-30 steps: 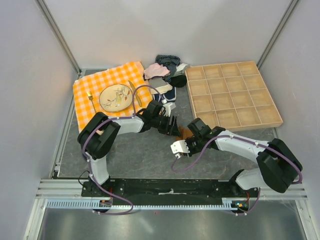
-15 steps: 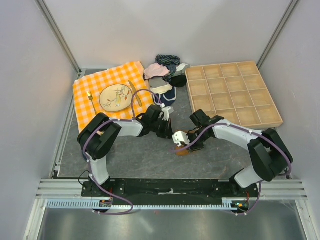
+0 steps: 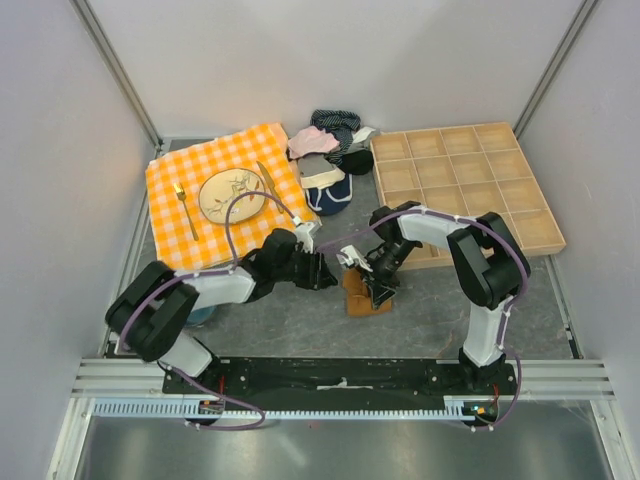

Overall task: Roll the underwear
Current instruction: Roll the underwear to the center of the board.

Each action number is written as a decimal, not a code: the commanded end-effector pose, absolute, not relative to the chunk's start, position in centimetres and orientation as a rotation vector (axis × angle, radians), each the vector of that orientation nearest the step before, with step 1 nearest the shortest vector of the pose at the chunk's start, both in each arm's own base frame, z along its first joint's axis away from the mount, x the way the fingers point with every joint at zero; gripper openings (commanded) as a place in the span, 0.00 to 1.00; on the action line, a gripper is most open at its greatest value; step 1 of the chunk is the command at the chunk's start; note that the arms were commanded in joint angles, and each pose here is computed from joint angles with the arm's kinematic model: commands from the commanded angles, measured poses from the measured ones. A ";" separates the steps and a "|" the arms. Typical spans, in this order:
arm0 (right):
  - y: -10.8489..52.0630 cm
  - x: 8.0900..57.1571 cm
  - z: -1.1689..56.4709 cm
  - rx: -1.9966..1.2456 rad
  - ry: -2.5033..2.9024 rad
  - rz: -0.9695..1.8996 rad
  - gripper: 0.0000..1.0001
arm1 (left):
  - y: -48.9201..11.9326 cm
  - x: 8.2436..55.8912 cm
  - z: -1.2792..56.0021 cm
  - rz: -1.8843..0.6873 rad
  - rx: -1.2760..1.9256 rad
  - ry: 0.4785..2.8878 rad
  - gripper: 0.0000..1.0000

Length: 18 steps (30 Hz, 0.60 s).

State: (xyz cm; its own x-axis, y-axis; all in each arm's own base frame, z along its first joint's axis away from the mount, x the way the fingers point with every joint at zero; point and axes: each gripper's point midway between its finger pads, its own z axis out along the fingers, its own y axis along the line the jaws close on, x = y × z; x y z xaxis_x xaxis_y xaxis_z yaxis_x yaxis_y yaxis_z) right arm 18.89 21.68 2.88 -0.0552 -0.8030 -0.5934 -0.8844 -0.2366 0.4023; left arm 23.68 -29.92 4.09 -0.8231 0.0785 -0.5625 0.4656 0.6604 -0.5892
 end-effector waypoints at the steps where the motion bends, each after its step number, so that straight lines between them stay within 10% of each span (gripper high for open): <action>1: 20.6 16.4 2.0 -2.127 1.960 1.331 0.18 | -28.8 25.8 9.1 -0.979 0.382 2.085 0.48; 18: 20.3 16.7 0.9 -2.092 2.045 1.430 0.19 | -33.7 12.5 10.8 -0.750 1.368 1.220 0.59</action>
State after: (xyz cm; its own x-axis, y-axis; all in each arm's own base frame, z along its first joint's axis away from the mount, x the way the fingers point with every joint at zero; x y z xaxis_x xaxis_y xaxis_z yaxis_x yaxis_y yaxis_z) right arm 15.76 20.79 2.65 -0.2415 -0.8420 -0.4824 -0.7266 -0.1725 0.6650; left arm 11.32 -31.44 9.35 -0.0489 0.2047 -0.9776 0.9796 0.2011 -0.0069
